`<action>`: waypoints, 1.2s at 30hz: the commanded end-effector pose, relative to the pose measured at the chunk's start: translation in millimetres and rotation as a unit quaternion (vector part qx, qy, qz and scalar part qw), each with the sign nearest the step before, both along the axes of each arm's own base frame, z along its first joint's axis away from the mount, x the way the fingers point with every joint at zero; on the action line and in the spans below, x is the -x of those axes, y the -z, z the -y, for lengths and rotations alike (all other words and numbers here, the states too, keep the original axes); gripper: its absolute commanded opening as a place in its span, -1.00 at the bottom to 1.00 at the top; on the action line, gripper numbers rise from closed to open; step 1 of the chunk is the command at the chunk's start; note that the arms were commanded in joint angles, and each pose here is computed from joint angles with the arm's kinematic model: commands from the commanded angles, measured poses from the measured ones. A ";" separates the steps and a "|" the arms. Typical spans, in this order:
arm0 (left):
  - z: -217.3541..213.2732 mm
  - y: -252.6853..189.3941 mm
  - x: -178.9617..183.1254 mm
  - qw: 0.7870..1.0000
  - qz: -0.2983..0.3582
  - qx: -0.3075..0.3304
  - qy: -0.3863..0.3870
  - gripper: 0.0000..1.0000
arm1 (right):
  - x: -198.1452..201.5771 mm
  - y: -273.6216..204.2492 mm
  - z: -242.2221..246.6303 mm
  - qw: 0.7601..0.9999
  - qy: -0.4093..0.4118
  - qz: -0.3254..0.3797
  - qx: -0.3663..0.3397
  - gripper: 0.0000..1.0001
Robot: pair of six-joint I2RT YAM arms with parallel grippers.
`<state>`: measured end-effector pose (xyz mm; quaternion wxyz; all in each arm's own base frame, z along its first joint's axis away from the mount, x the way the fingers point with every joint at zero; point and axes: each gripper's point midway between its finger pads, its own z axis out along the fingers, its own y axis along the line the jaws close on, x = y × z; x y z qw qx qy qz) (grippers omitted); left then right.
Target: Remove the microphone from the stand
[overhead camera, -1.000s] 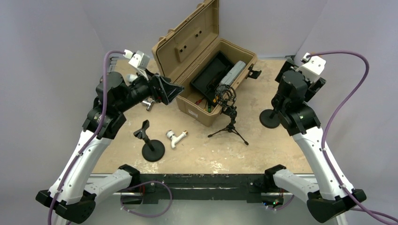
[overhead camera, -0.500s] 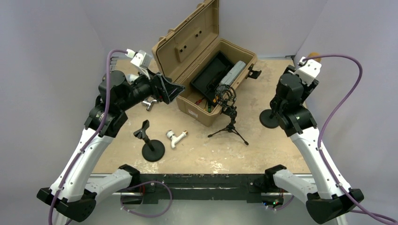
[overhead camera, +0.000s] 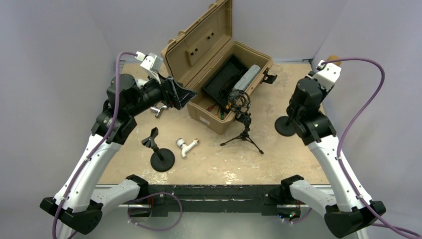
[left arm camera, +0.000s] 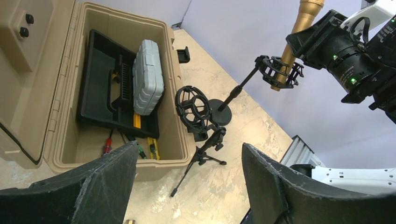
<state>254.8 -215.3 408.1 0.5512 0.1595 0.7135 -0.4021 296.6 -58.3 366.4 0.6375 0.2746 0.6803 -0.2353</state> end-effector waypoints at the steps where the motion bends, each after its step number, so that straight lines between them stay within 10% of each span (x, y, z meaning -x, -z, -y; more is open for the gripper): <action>1: 2.6 -3.9 -0.6 1.000 0.011 0.003 0.004 0.57 | 8.3 -31.3 4.0 0.999 0.001 0.045 -0.010 -0.78; 17: 4.4 0.0 -2.8 1.000 0.008 0.000 0.002 0.56 | 37.1 -86.3 15.7 0.995 0.003 0.101 -0.003 -1.00; 23: 8.0 1.1 -1.8 1.000 0.005 0.000 0.013 0.56 | 29.7 -141.3 -29.6 0.971 -0.175 0.162 0.004 -1.00; 36: 42.3 -25.8 38.5 0.983 -0.008 0.073 0.169 0.61 | 71.1 -143.1 -239.3 0.658 -0.717 0.229 0.034 -1.00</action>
